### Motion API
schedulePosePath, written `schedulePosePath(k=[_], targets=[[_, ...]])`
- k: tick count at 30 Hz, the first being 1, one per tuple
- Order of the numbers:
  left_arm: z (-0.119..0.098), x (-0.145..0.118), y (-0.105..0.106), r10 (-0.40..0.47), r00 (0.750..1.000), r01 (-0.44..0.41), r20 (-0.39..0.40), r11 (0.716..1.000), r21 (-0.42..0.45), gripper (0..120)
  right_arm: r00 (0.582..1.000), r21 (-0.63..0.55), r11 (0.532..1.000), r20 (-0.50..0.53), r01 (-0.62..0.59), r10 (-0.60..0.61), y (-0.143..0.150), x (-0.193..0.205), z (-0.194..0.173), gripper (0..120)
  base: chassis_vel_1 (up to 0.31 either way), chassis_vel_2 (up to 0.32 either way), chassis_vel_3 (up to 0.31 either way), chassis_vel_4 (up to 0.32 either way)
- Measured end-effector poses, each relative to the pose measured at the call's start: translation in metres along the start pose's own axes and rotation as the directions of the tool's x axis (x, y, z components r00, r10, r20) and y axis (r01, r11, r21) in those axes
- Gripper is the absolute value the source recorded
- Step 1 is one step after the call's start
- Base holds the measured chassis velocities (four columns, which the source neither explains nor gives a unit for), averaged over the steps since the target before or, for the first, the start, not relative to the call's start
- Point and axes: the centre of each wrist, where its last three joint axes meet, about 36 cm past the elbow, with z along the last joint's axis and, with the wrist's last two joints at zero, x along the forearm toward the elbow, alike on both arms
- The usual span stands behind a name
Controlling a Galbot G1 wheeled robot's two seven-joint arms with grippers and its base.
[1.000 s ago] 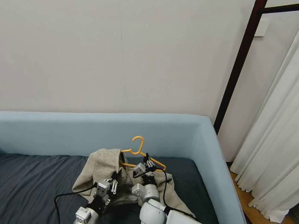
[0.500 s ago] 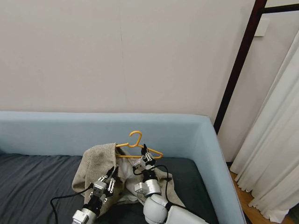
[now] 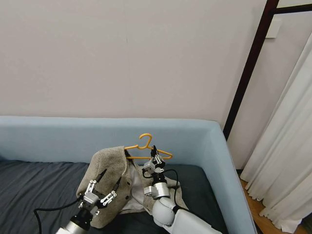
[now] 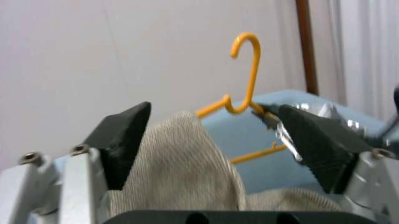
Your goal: Pick up the clothes from the sofa and hang them on the clothes hanger.
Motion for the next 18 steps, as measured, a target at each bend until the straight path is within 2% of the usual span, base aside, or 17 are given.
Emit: schedulePosePath(k=[3, 4, 5, 7, 9, 10, 12, 14, 15, 18], targets=[[-0.025, -0.022, 0.057, 0.111, 0.992, -0.111, -0.055, 0.994, 0.017, 98, 0.999, 0.009, 1.000, 0.044, -0.001, 0.000, 0.003, 0.003, -0.002, 5, 0.000, 0.000, 0.000, 0.000], [-0.025, -0.022, 0.057, 0.111, 0.992, -0.111, -0.055, 0.994, 0.017, 98, 0.999, 0.009, 1.000, 0.044, -0.001, 0.000, 0.003, 0.003, -0.002, 5, 0.000, 0.000, 0.000, 0.000], [-0.027, -0.026, 0.072, 0.145, 0.987, -0.144, -0.073, 0.989, 0.016, 100, 0.999, 0.009, 1.000, 0.050, 0.000, 0.000, 0.004, 0.003, -0.004, 5, 0.000, 0.000, 0.000, 0.000], [-0.028, -0.032, 0.110, 0.241, 0.962, -0.243, -0.130, 0.970, 0.004, 100, 0.997, 0.006, 1.000, 0.074, 0.002, -0.002, 0.008, 0.002, -0.010, 5, 0.000, 0.000, 0.000, 0.000], [-0.030, -0.036, 0.141, 0.316, 0.931, -0.321, -0.182, 0.947, 0.004, 100, 0.995, 0.009, 1.000, 0.098, 0.005, -0.006, 0.011, 0.002, -0.013, 5, 0.000, 0.000, 0.000, 0.000], [-0.030, -0.036, 0.141, 0.316, 0.931, -0.321, -0.182, 0.947, 0.004, 100, 0.995, 0.009, 1.000, 0.098, 0.005, -0.006, 0.011, 0.002, -0.013, 5, 0.000, 0.000, 0.000, 0.000], [-0.037, -0.041, 0.169, 0.379, 0.899, -0.384, -0.221, 0.923, 0.021, 100, 0.993, 0.015, 1.000, 0.116, 0.002, -0.003, 0.011, 0.001, -0.013, 5, 0.000, 0.000, 0.000, 0.000], [-0.043, -0.046, 0.186, 0.419, 0.875, -0.423, -0.242, 0.905, 0.036, 100, 0.993, 0.017, 1.000, 0.122, 0.000, -0.002, 0.010, 0.001, -0.012, 5, 0.000, 0.000, 0.000, 0.000], [-0.043, -0.046, 0.186, 0.419, 0.875, -0.423, -0.242, 0.905, 0.036, 100, 0.993, 0.017, 1.000, 0.122, 0.000, -0.002, 0.010, 0.001, -0.012, 5, 0.000, 0.000, 0.000, 0.000], [-0.049, -0.054, 0.206, 0.466, 0.843, -0.468, -0.270, 0.881, 0.060, 100, 0.991, 0.023, 1.000, 0.135, -0.002, -0.001, 0.009, 0.002, -0.009, 5, 0.000, 0.000, 0.000, 0.000]])
